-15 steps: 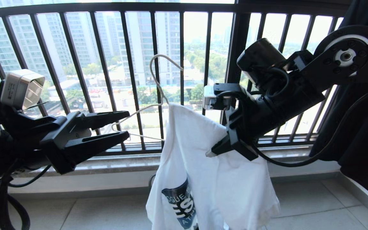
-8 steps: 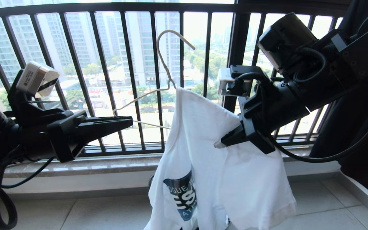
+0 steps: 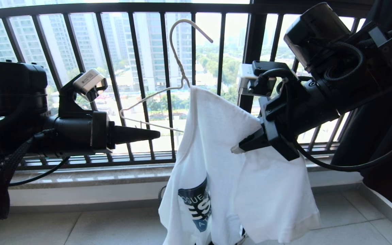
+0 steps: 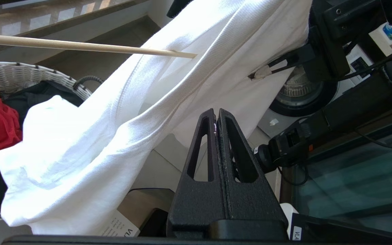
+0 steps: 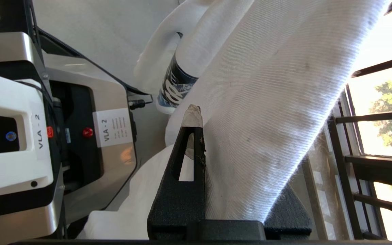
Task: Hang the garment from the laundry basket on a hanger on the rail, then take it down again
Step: Hang the clothes on the clothes rack
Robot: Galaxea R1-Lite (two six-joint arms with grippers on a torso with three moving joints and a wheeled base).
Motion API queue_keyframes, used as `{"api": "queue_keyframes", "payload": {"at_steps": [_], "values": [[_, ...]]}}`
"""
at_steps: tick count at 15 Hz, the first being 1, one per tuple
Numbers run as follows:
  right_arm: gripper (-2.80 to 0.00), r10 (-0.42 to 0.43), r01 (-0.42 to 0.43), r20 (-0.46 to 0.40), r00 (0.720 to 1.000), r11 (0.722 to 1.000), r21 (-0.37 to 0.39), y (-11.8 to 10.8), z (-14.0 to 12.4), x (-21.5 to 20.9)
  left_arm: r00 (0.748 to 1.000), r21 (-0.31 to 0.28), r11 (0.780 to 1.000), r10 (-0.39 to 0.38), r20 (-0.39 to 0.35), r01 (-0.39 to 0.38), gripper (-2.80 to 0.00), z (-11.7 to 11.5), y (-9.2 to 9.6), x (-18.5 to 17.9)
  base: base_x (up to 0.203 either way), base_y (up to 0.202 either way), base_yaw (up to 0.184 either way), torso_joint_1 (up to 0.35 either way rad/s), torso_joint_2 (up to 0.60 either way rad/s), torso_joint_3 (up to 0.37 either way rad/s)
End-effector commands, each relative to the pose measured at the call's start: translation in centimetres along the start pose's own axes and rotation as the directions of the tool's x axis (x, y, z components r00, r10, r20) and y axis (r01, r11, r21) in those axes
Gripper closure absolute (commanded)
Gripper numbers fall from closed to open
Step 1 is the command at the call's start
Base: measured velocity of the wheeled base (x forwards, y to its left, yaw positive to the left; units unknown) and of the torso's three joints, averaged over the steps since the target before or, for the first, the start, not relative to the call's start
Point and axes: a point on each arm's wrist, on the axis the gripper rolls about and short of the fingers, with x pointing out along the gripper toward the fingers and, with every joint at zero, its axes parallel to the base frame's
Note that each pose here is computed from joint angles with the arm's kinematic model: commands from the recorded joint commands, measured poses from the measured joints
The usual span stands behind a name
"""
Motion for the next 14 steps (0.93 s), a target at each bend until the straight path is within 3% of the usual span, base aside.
{"api": "queue_keyframes", "payload": {"at_steps": [1,3,4,14], "values": [[0.00,0.006,-0.006,-0.016,1.000,1.000,0.004,-0.2,-0.2,0.5,0.999,-0.054,0.999,0.008,-0.044,-0.010,0.00,-0.4,2.0,1.8,0.000,0.000,0.000,0.000,0.00,0.000],[0.00,0.000,0.000,-0.023,1.000,1.000,0.008,-0.4,-0.3,0.6,0.997,-0.076,0.995,0.064,-0.043,-0.067,0.00,-0.4,3.4,2.7,0.000,0.000,0.000,0.000,0.00,0.000],[0.00,-0.001,0.002,-0.022,1.000,1.000,0.008,-0.4,-0.3,0.6,0.994,-0.090,0.991,0.095,-0.045,-0.099,-2.80,-0.6,4.2,3.1,0.000,0.000,0.000,0.000,0.00,0.000],[0.00,-0.026,0.026,-0.007,1.000,1.000,0.005,-0.2,-0.2,-0.7,0.977,-0.119,0.972,0.190,-0.094,-0.200,-2.80,-1.7,7.9,5.4,0.000,0.000,0.000,0.000,0.00,0.000]]}}
